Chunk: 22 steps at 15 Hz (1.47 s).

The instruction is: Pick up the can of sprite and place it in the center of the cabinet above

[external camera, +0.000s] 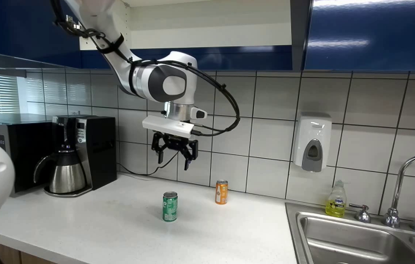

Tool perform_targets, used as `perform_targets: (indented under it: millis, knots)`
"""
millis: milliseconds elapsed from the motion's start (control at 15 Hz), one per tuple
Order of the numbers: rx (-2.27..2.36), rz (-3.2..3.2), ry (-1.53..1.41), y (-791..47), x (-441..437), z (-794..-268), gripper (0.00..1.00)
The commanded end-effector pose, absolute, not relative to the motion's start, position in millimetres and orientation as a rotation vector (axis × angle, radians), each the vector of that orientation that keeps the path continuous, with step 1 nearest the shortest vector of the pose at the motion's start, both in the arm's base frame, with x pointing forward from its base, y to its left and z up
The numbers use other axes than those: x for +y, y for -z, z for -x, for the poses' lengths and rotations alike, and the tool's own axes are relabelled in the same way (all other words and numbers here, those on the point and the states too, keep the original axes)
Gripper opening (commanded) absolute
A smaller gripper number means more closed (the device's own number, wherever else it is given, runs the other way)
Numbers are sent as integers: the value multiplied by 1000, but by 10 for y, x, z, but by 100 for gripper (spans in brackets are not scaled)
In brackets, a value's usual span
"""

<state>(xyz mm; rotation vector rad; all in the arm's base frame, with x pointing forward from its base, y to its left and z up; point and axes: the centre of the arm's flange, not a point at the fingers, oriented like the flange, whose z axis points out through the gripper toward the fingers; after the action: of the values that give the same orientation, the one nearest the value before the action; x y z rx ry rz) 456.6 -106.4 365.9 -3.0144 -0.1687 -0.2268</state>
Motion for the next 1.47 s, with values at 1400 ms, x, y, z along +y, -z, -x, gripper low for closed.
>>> perform_targets:
  millis: [1400]
  knots:
    - [-335,3014,363,-2251,-779,-4825,100]
